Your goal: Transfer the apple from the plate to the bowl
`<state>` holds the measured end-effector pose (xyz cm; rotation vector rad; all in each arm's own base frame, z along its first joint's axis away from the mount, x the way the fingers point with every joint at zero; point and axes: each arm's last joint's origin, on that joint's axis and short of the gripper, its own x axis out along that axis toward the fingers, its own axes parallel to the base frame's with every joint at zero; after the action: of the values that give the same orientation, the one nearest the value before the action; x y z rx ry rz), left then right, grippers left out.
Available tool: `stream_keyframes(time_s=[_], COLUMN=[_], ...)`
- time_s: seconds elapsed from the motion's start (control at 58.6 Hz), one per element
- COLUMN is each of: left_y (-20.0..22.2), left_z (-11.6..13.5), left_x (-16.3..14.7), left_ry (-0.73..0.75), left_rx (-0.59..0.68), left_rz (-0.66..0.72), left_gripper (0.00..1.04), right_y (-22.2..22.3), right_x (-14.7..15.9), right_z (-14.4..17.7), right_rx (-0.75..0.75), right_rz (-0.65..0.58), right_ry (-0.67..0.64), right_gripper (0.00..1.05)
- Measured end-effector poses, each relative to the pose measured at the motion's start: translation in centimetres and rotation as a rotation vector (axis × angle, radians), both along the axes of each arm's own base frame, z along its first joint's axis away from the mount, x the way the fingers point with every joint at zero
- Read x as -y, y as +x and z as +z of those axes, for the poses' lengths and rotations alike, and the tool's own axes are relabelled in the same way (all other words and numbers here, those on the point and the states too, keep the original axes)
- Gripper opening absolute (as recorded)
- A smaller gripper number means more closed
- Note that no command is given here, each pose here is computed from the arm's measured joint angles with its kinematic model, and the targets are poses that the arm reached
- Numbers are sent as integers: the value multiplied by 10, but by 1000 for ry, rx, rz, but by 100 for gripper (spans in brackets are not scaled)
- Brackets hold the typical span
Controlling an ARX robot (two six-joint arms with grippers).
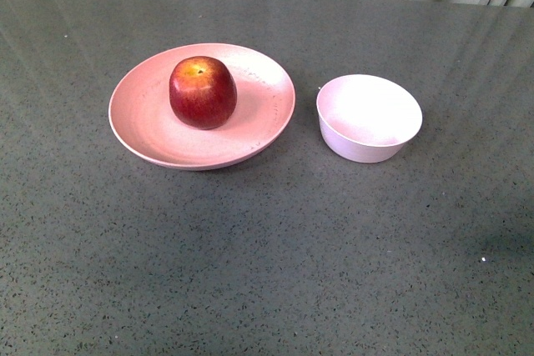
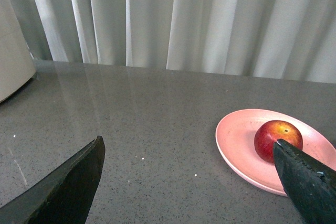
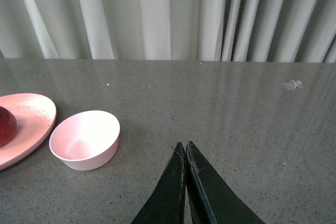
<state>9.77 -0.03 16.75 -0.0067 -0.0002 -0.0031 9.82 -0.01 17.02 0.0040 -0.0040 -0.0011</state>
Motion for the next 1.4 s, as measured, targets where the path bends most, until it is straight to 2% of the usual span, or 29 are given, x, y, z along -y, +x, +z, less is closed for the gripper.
stream_keyframes(time_s=[0.29,0.324,0.41,0.478,0.546,0.7,0.854,1.042,1.4], left_y=[0,0,0,5,16,56,105,172,218], left_z=[0,0,0,1,6,23,27,-6,-30], left_x=[0,0,0,1,3,10,24,59,97], left_ry=[0,0,-2,-63,-90,-127,-165,-175,-142], left_rx=[0,0,-2,-218,-276,-261,-253,-368,-429], left_rz=[0,0,-2,-45,-53,-77,-125,-193,-244], left_gripper=[96,96,96,96,96,96,96,96,96], right_y=[-1,-2,-2,-2,-2,-2,-2,-2,-2], right_x=[0,0,0,0,0,0,0,0,0], right_z=[1,1,1,1,1,1,1,1,1], right_rx=[13,14,14,14,15,15,15,15,15], right_rz=[0,0,0,0,0,0,0,0,0], right_ry=[0,-1,-1,-1,-1,-1,-1,-1,-1], right_gripper=[2,6,23,37,48,74,97,96,96])
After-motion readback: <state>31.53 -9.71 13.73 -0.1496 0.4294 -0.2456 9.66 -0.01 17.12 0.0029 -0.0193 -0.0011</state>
